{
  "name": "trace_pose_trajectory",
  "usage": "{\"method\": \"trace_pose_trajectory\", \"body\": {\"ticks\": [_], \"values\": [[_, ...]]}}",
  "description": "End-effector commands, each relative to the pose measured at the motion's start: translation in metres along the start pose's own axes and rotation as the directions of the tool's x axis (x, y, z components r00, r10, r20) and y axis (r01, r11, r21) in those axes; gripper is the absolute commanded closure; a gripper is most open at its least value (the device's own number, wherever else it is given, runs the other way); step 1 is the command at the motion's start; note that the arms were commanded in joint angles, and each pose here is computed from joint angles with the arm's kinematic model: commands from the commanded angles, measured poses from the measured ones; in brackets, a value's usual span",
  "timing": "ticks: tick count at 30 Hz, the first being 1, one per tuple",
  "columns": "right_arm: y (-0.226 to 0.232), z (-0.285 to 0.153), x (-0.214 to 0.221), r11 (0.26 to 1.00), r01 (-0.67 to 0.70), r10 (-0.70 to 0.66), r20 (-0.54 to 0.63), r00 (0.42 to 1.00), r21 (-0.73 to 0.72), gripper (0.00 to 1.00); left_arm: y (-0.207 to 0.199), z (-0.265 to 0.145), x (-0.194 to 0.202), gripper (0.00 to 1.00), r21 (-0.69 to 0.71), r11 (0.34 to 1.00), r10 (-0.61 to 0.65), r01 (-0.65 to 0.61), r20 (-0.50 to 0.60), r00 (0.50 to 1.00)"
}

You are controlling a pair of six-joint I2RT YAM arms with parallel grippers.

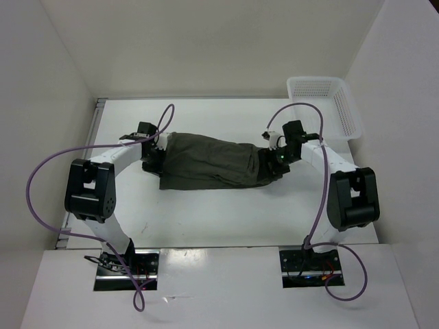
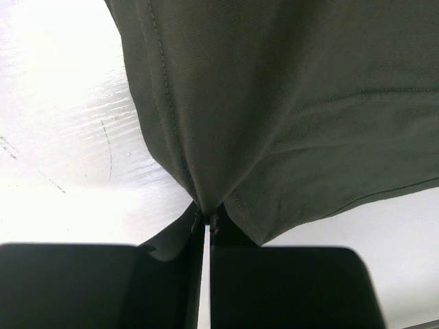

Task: Fold and stack the shorts
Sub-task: Fold the shorts

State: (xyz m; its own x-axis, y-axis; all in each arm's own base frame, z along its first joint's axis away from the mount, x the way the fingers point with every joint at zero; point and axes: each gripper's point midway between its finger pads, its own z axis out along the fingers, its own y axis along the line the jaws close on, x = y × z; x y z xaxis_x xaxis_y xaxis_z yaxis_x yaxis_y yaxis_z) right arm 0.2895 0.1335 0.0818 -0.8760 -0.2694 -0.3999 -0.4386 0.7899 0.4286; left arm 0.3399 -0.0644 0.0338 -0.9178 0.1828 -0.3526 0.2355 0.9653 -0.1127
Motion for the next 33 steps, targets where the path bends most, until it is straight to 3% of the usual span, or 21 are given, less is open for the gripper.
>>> {"method": "trace_pose_trajectory", "body": {"ticks": [1, 9, 10, 11, 14, 16, 20, 22, 26, 31, 33], "values": [[0.003, 0.009, -0.004, 0.999, -0.025, 0.026, 0.008, 1.0, -0.033, 0.3, -0.003, -0.01, -0.005, 1.0, 0.003, 1.0, 0.011, -0.011, 0.03, 0.999], [-0.002, 0.031, 0.002, 0.995, -0.097, 0.096, -0.012, 0.995, -0.035, 0.42, -0.002, -0.007, -0.006, 1.0, 0.003, 1.0, 0.011, -0.011, 0.03, 0.999], [-0.002, 0.03, -0.003, 0.996, -0.077, 0.077, -0.003, 0.997, -0.035, 0.48, -0.002, -0.007, -0.006, 1.0, 0.003, 1.0, 0.011, -0.011, 0.03, 0.999], [0.0, 0.028, -0.007, 0.996, -0.071, 0.072, 0.007, 0.997, -0.045, 0.64, -0.001, -0.007, -0.006, 1.0, -0.006, 1.0, 0.011, -0.011, 0.029, 1.0], [-0.007, 0.015, -0.041, 1.0, 0.004, -0.006, 0.091, 0.996, 0.019, 0.92, 0.001, -0.011, -0.011, 1.0, -0.018, 1.0, 0.014, -0.013, 0.047, 0.999], [-0.008, -0.011, -0.08, 0.988, 0.127, -0.141, 0.171, 0.975, 0.089, 1.0, 0.003, -0.017, -0.018, 1.0, -0.034, 0.999, 0.017, -0.015, 0.07, 0.997], [-0.019, -0.058, -0.113, 0.931, 0.281, -0.329, 0.2, 0.923, 0.233, 1.0, 0.004, -0.044, -0.047, 1.0, -0.054, 0.998, 0.029, -0.021, 0.144, 0.989], [-0.021, -0.074, -0.108, 0.89, 0.351, -0.408, 0.165, 0.898, 0.291, 1.0, 0.0, -0.069, -0.071, 1.0, -0.053, 0.998, 0.041, -0.03, 0.219, 0.975], [-0.028, -0.072, -0.073, 0.879, 0.363, -0.407, 0.089, 0.909, 0.308, 1.0, -0.018, -0.088, -0.07, 1.0, -0.056, 0.996, 0.081, -0.071, 0.222, 0.972], [-0.058, -0.077, -0.056, 0.851, 0.34, -0.39, 0.049, 0.919, 0.4, 1.0, -0.055, -0.071, -0.009, 1.0, -0.041, 0.982, 0.188, -0.185, 0.082, 0.979], [-0.064, -0.069, -0.039, 0.846, 0.354, -0.388, 0.004, 0.922, 0.4, 1.0, -0.063, -0.05, 0.035, 0.97, -0.024, 0.972, 0.232, -0.232, -0.031, 0.972]]}}
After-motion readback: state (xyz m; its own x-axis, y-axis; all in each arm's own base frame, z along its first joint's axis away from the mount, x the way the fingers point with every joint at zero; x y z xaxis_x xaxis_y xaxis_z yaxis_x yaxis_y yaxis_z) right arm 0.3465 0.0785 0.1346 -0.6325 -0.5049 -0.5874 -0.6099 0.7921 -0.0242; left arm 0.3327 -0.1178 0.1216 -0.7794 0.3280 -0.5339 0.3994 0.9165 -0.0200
